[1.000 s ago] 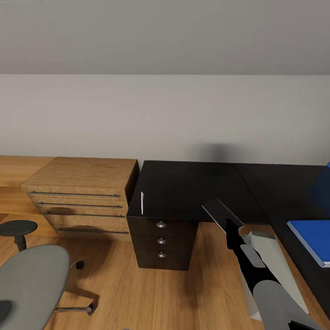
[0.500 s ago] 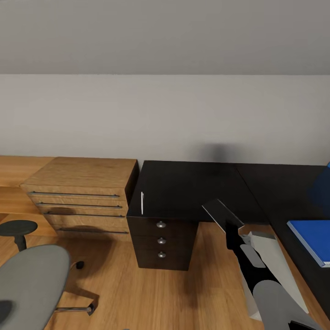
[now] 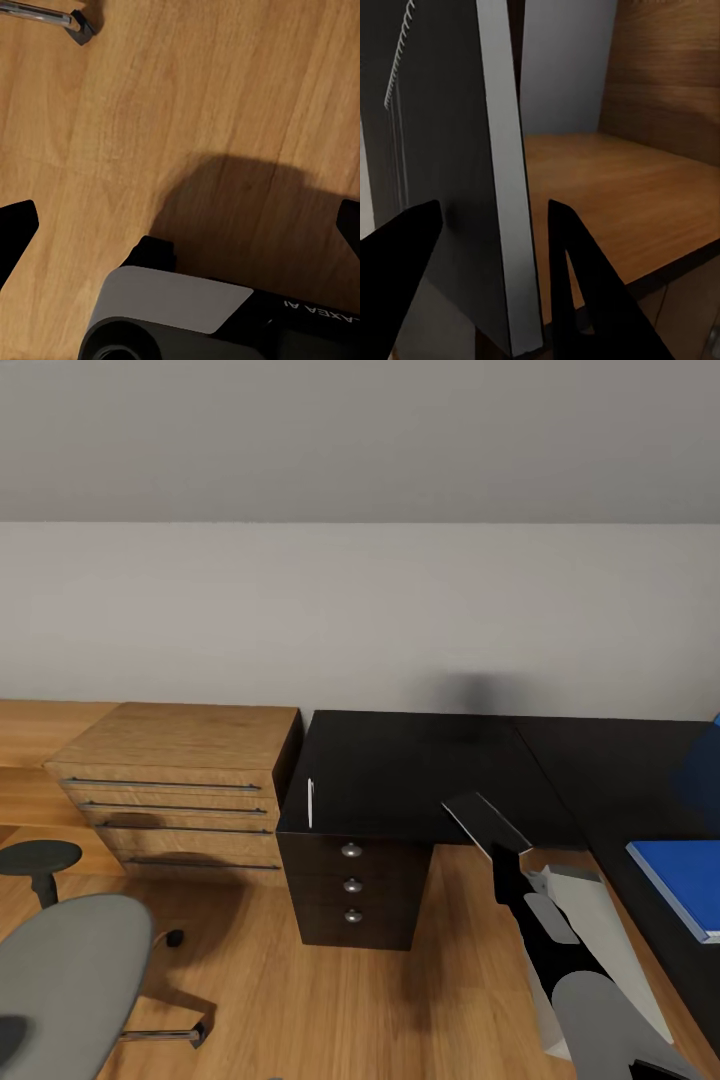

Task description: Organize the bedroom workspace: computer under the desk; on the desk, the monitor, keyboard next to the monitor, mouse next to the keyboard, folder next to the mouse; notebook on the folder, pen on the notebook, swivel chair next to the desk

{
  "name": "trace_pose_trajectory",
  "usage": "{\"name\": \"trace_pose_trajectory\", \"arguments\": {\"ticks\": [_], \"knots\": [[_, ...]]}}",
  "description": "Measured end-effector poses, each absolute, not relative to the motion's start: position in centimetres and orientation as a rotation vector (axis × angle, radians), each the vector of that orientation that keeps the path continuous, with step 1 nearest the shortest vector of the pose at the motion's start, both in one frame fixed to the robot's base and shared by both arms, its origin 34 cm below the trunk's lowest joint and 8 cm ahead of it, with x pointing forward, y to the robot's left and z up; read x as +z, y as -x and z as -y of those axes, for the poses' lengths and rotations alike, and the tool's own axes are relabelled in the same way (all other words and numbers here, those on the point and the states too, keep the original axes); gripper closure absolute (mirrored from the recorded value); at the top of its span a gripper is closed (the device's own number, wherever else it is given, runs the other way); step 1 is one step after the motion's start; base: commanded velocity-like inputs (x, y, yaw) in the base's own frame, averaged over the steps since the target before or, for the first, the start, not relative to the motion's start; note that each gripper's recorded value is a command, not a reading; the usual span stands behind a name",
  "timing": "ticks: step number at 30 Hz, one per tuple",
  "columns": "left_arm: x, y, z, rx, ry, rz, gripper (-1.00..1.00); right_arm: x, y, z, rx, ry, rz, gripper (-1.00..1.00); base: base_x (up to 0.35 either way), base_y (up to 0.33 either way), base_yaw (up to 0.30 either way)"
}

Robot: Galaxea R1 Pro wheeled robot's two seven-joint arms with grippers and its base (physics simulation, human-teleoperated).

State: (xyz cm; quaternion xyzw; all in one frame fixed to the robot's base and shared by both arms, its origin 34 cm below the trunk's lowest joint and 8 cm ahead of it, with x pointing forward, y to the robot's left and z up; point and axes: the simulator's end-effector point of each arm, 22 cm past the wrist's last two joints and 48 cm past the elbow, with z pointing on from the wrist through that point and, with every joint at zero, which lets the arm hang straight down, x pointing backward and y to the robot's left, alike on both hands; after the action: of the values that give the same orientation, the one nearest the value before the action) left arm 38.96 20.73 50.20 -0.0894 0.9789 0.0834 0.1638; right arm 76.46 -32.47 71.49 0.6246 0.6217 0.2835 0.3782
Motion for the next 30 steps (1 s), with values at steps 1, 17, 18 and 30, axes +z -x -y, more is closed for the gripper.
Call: {"name": "trace_pose_trajectory", "arguments": {"ticks": [1,17,18,30], "knots": [[50.2,-39.0,-20.7,0.238,0.255,-2.791,-1.00,71.5,-76.5,32.5,0.725,-1.596,-1.589,1.00,0.000,0.000,0.000],[52.4,-38.9,-20.7,0.238,0.255,-2.790,-1.00,73.8,-76.2,32.8,0.718,-1.592,-1.578,1.00,0.000,0.000,0.000],[52.6,-38.9,-20.7,0.238,0.255,-2.790,-1.00,74.0,-76.2,32.8,0.718,-1.590,-1.576,1.00,0.000,0.000,0.000],[55.1,-40.8,-21.2,0.236,0.304,-2.678,-1.00,80.9,-73.8,35.2,0.702,-1.487,-1.412,1.00,0.000,0.000,0.000]]}}
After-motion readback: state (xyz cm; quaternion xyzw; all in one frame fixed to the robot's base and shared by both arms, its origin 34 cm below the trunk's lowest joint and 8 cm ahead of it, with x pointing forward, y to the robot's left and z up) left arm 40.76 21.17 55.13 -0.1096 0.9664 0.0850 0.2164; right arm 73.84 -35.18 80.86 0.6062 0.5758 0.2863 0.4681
